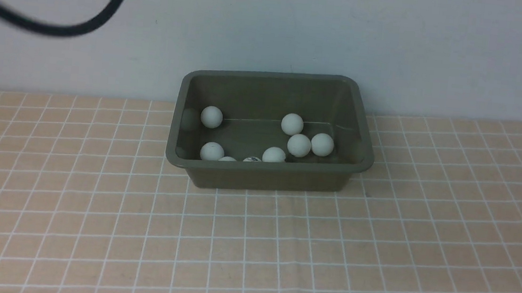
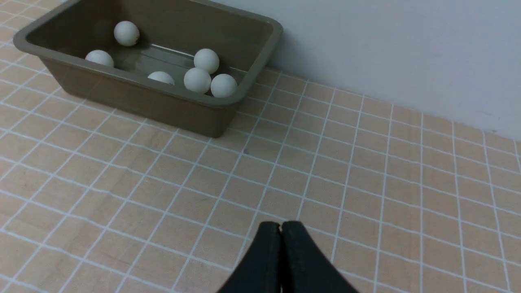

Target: Put the table tennis balls into the box on the light coffee tablecloth.

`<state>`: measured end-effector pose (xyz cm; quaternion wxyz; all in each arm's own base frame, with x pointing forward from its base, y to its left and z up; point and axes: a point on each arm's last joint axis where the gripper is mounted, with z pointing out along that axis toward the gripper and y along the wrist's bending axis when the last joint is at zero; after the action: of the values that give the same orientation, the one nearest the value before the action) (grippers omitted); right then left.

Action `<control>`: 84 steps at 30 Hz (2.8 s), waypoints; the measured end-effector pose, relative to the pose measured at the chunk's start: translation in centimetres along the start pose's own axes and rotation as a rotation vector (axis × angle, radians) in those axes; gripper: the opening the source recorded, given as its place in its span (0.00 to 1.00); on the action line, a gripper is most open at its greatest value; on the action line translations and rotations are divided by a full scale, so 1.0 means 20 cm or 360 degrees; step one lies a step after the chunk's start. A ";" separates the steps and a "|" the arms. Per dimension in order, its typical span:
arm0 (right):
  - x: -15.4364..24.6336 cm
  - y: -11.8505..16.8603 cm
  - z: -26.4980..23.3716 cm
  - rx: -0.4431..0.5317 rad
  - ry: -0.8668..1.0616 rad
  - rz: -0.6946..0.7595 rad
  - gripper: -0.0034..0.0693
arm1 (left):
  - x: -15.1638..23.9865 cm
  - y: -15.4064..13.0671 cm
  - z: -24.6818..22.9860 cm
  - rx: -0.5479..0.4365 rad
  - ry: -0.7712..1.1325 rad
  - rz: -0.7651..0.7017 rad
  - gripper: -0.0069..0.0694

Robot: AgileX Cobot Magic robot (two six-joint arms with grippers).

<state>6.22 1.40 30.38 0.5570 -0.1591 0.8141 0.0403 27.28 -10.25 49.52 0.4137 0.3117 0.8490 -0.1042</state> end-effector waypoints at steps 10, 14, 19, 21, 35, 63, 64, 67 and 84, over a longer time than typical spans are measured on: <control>0.09 0.01 0.01 0.0000 -0.0038 0.0060 0.02 | 0.61 -0.21 -0.09 -0.0064 -0.0088 -0.0119 0.00; 0.07 0.01 0.01 -0.0006 -0.0099 0.0059 0.02 | 0.87 -0.30 -0.15 -0.0107 -0.0219 -0.0194 0.00; 0.06 0.01 0.01 -0.0010 -0.0147 0.0056 0.02 | 1.10 -0.37 -0.16 -0.0128 -0.0247 -0.0290 0.00; 0.06 0.01 0.01 -0.0010 -0.0149 0.0056 0.02 | 1.19 -0.39 -0.15 -0.0144 -0.0268 -0.0311 0.00; 0.05 0.01 0.01 0.0006 -0.0157 0.0033 0.02 | 1.46 -0.46 -0.14 -0.0243 -0.0550 -0.0357 0.00; 0.05 0.00 0.01 0.0010 -0.0155 0.0032 0.02 | 1.70 -0.42 -0.16 -0.0942 -0.0586 -0.0279 0.00; 0.06 0.00 0.01 0.0010 -0.0152 0.0033 0.02 | 1.74 -0.42 -0.14 -0.0972 -0.0603 -0.0284 0.00; 0.06 0.00 0.01 0.0012 -0.0146 0.0033 0.02 | 1.85 -0.40 -0.02 -0.1009 -0.0616 -0.0328 0.00; 0.06 0.00 0.01 0.0013 -0.0133 0.0024 0.02 | 1.91 -0.38 0.06 -0.1066 -0.0806 -0.0411 0.00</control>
<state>5.90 1.25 29.19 0.5910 -0.1488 0.7914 0.0477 5.63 0.23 18.90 0.6706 0.0162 0.7398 0.0528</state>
